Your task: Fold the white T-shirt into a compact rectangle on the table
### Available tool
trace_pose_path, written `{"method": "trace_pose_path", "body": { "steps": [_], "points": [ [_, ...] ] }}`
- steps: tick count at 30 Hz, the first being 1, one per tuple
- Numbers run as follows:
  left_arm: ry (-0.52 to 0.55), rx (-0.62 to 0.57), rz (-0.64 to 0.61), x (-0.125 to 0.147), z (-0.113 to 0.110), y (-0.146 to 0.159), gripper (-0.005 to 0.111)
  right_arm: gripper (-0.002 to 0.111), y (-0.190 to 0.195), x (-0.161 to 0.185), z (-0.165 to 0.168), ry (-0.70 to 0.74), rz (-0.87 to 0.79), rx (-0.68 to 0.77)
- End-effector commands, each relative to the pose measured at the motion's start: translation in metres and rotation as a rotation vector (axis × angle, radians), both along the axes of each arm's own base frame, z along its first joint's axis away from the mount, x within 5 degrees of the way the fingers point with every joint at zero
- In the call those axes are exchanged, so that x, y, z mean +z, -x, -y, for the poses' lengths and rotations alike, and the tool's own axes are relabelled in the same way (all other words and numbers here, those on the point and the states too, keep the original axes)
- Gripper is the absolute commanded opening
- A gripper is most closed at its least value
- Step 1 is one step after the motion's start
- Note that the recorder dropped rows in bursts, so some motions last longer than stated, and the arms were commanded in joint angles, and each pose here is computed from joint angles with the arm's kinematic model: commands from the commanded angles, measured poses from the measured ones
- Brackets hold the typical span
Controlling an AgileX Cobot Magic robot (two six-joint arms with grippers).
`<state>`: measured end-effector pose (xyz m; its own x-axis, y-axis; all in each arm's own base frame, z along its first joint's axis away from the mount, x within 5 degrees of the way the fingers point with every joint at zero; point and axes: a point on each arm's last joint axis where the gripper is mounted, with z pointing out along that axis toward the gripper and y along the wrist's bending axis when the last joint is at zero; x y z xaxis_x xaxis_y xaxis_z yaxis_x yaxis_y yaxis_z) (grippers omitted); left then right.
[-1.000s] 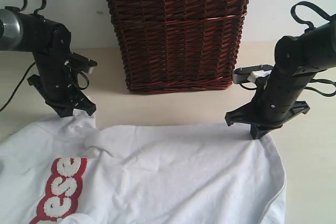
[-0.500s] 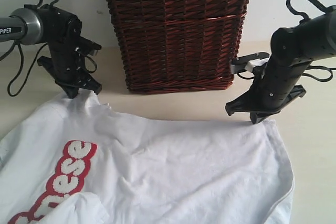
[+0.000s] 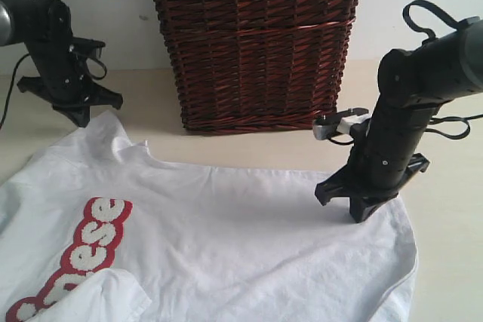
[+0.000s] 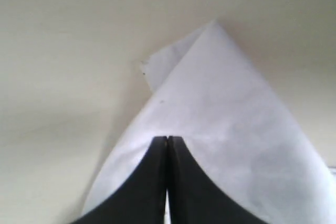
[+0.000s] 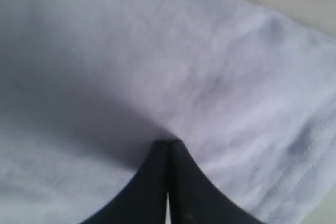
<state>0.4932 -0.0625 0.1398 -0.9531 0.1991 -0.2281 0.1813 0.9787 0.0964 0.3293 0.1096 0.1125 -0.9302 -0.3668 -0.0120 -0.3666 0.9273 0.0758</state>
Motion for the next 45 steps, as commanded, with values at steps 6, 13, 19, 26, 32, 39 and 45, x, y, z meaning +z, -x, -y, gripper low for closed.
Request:
{"method": "trace_pose_path", "body": {
  "steps": [6,13,19,26,32,39,45],
  "points": [
    [0.014,-0.029,0.019,0.055,-0.003,0.031,0.0,0.0,-0.011,-0.004,0.024,0.223,0.224,-0.094],
    [-0.004,-0.13,-0.056,0.046,-0.006,0.057,0.0,0.0,-0.056,0.003,0.028,0.262,0.368,-0.149],
    [-0.017,-0.184,-0.07,0.053,-0.008,0.075,0.0,0.0,-0.064,0.011,0.026,0.18,0.323,-0.16],
    [-0.021,-0.157,-0.102,0.064,-0.016,0.101,0.0,0.0,-0.026,0.054,-0.002,-0.162,0.275,-0.079],
    [-0.011,-0.076,-0.109,0.079,-0.028,0.129,0.0,0.0,0.039,0.029,-0.034,-0.2,0.076,0.111],
    [-0.006,-0.071,-0.134,0.083,-0.03,0.16,0.0,0.0,0.06,-0.016,-0.027,0.059,-0.078,0.101],
    [0.0,-0.066,-0.091,0.089,-0.03,0.167,0.0,0.0,0.03,-0.026,0.003,0.406,0.102,0.023]
  ]
}}
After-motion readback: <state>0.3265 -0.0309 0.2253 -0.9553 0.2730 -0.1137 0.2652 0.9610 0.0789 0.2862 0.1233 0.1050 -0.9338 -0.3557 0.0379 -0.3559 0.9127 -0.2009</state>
